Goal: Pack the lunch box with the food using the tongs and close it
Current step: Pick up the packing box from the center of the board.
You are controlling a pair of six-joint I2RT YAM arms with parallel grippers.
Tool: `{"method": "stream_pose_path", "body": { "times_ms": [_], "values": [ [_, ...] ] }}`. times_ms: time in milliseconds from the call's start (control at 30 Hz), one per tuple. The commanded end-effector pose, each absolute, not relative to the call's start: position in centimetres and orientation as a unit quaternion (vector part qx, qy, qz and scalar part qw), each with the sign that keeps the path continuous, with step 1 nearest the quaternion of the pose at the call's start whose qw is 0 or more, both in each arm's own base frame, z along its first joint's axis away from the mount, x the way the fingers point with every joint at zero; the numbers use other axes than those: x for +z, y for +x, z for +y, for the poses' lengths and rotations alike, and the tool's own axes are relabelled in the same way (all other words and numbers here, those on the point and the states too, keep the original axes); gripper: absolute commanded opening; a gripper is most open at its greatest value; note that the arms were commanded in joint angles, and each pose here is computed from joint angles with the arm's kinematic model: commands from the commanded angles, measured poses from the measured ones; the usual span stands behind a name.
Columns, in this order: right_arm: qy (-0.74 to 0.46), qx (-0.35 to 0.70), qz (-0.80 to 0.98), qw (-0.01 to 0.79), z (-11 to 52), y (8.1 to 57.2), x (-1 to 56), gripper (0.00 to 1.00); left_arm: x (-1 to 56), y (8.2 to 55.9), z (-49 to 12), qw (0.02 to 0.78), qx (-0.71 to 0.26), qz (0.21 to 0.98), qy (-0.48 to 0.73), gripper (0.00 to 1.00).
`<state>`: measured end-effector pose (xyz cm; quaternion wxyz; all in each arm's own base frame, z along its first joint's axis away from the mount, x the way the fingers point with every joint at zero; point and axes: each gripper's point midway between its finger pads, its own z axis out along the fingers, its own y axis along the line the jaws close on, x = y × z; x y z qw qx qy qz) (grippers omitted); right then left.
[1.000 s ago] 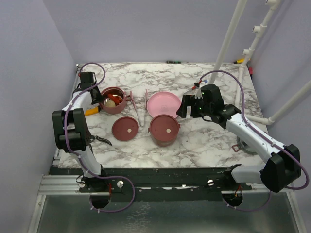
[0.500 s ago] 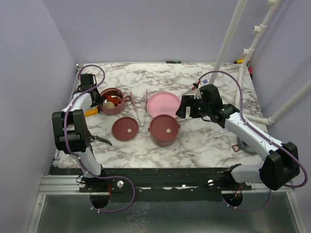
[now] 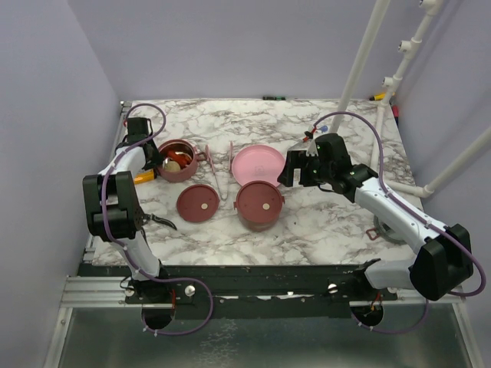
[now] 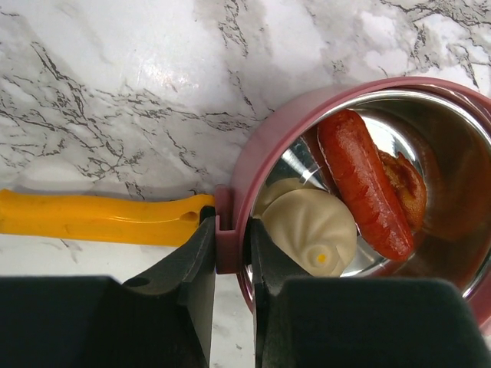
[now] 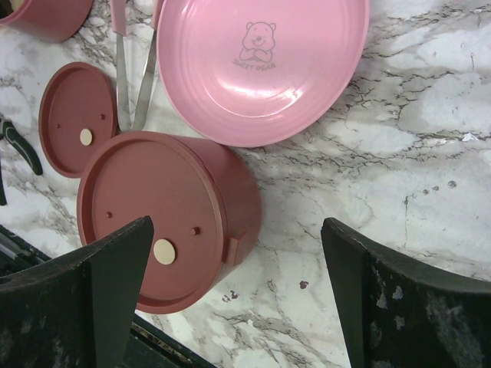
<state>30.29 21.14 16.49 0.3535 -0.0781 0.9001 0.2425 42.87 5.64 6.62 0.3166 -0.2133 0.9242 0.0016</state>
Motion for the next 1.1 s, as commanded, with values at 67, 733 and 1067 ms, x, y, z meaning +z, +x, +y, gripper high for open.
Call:
{"method": "stream_pose_path", "body": {
  "times_ms": [67, 733, 1067],
  "values": [
    [-0.053, 0.22, 0.904, 0.363, 20.4, 30.9, 16.3, 0.94, 9.1, 42.1, 4.2, 0.329, -0.043, 0.917, -0.223, 0.0],
    [-0.041, 0.218, 0.903, 0.369, 20.5, 31.7, 16.4, 0.94, 16.2, 38.3, 2.8, 0.407, -0.08, 0.877, -0.242, 0.0],
    [-0.03, 0.207, 0.901, 0.379, 20.1, 32.2, 16.7, 0.94, 20.4, 36.3, -0.5, 0.427, -0.137, 0.863, -0.234, 0.0]
  ]
}}
